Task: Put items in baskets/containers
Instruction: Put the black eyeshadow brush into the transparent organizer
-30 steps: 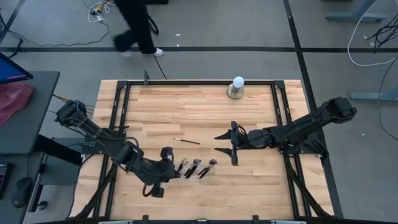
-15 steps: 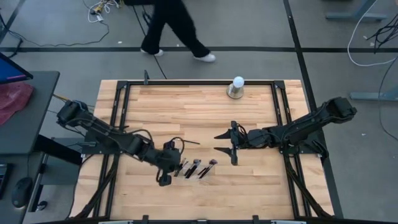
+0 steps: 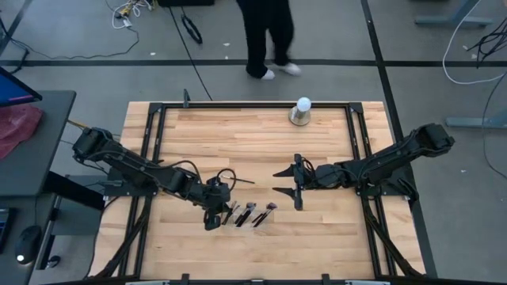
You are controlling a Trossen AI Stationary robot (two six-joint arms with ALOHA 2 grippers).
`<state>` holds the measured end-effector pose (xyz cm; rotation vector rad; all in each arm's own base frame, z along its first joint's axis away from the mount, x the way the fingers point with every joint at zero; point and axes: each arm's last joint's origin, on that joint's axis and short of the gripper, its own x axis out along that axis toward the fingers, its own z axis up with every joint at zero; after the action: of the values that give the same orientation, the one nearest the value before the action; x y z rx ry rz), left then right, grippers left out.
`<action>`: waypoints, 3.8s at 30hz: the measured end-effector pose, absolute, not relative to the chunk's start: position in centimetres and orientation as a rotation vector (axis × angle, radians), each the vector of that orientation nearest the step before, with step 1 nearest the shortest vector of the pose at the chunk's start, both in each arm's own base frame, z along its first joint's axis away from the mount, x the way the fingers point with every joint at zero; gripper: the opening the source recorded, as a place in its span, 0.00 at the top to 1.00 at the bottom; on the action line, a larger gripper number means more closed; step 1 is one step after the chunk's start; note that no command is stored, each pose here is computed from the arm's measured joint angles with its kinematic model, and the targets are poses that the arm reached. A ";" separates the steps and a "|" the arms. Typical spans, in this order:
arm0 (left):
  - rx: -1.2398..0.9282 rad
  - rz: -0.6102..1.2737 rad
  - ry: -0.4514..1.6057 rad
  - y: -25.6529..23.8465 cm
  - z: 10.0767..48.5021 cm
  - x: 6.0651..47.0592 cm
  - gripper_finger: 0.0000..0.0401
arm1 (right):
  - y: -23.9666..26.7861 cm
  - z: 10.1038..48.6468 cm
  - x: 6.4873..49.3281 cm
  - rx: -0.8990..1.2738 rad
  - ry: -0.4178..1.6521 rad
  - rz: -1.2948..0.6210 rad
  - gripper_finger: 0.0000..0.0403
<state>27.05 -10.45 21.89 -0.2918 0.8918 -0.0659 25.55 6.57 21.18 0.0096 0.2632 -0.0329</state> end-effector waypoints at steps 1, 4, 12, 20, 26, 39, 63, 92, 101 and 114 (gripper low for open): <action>-0.293 -0.065 0.889 -10.4 21.9 27.1 0.90 | 6.6 21.2 25.5 0.009 0.263 -0.033 0.46; -0.294 -0.069 0.876 -10.4 22.0 27.2 0.87 | 6.6 21.2 25.5 0.009 0.264 -0.033 0.46; -0.273 -0.061 0.859 -9.5 22.2 27.5 0.63 | 6.6 21.1 25.5 0.009 0.268 -0.033 0.46; -0.217 -0.195 0.808 -8.2 26.2 27.6 0.48 | 6.4 20.6 25.9 0.005 0.286 -0.042 0.46; -0.094 -0.107 0.806 -7.6 29.1 25.5 0.48 | 5.9 18.5 27.2 0.019 0.319 -0.079 0.46; 0.043 0.249 0.819 -6.0 22.9 21.2 0.51 | 0.8 12.2 29.5 0.117 0.493 -0.258 0.46; -0.282 0.576 0.226 -2.8 13.4 17.3 0.51 | -2.2 6.9 38.9 -0.005 0.502 0.045 0.47; -0.271 0.513 0.187 -3.3 14.0 17.6 0.51 | -4.4 5.9 36.7 -0.055 0.672 -0.062 0.97; -0.105 0.343 0.070 -6.4 17.3 18.9 0.51 | -2.4 9.4 29.7 0.040 0.475 -0.234 0.99; 0.097 0.344 0.107 -7.8 19.5 27.0 0.51 | 4.0 18.0 25.5 -0.010 -0.110 0.068 0.99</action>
<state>27.01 -7.84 19.47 0.0970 0.1067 0.3442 25.49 4.01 17.98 -0.0104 -0.1102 0.0675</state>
